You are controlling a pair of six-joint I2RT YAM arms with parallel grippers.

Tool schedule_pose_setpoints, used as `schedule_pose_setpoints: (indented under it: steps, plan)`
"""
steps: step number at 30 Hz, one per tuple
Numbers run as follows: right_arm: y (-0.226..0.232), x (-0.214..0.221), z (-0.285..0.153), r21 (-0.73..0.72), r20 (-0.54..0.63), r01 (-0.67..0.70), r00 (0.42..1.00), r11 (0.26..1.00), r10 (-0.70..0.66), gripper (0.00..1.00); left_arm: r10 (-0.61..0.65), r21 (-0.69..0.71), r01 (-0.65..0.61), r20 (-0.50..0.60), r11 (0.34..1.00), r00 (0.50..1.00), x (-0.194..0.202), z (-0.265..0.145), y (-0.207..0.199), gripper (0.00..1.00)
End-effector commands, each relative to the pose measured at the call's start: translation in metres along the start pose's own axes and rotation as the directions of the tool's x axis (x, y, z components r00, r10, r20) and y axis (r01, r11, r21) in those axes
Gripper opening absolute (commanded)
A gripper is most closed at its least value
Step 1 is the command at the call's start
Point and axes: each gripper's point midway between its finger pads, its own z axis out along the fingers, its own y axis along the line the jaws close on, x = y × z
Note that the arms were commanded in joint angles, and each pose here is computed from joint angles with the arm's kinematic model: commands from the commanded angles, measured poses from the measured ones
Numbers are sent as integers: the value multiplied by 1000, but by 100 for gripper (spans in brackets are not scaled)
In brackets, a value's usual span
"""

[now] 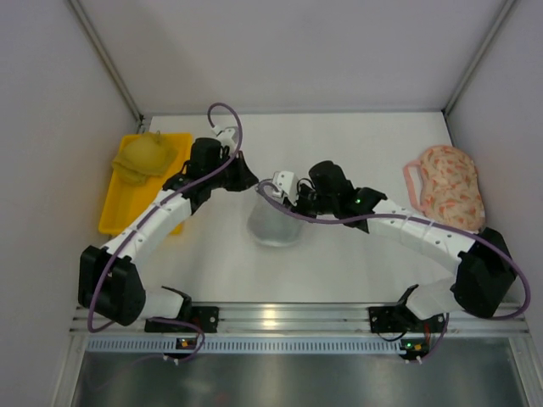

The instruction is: Place the bra in the laundry bag and zip it closed

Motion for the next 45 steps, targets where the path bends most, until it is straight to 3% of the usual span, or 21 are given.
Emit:
schedule_pose_setpoints:
  steps: [1,8,11,12,14,15,18,22,30,35,43,45]
  plan:
    - [2,-3,-9,26,49,88,995,996,-89,0,59,-27,-56,98,998,993,-34,-11,10,0]
    - [-12,22,-16,85,-5,182,983,980,-182,0,45,0,-45,105,999,993,-40,-18,15,0]
    - [-23,25,-20,97,-36,170,985,981,-167,2,-2,112,-7,80,994,997,-37,-19,-6,0]
    - [-25,26,-21,94,-48,156,987,983,-152,14,-18,146,8,65,989,998,-36,-20,-13,0]
    - [-26,13,-26,80,-38,124,992,989,-121,30,-59,167,49,53,985,997,-35,-19,-19,0]
    - [-26,6,-28,78,-26,110,994,991,-109,50,-68,171,59,50,983,996,-34,-19,-21,0]
    - [-30,-30,-38,85,69,46,996,995,-52,65,-91,189,82,37,979,995,-32,-18,-27,0]
    - [-37,-69,-38,95,161,-1,987,995,-14,66,-152,192,146,18,971,988,-29,-16,-30,0]
    - [-10,-84,11,-6,109,-61,992,998,61,64,-179,183,172,23,968,984,-30,-15,-38,0]
    - [-13,-86,31,22,105,-74,992,997,71,59,-184,187,179,12,966,983,-26,-14,-41,0]
    - [-28,-74,39,97,66,-42,997,994,35,4,-170,173,166,13,971,985,-16,-17,-37,0]
    - [-26,-68,34,100,59,-36,998,994,30,0,-168,169,163,16,972,986,-16,-18,-36,0]
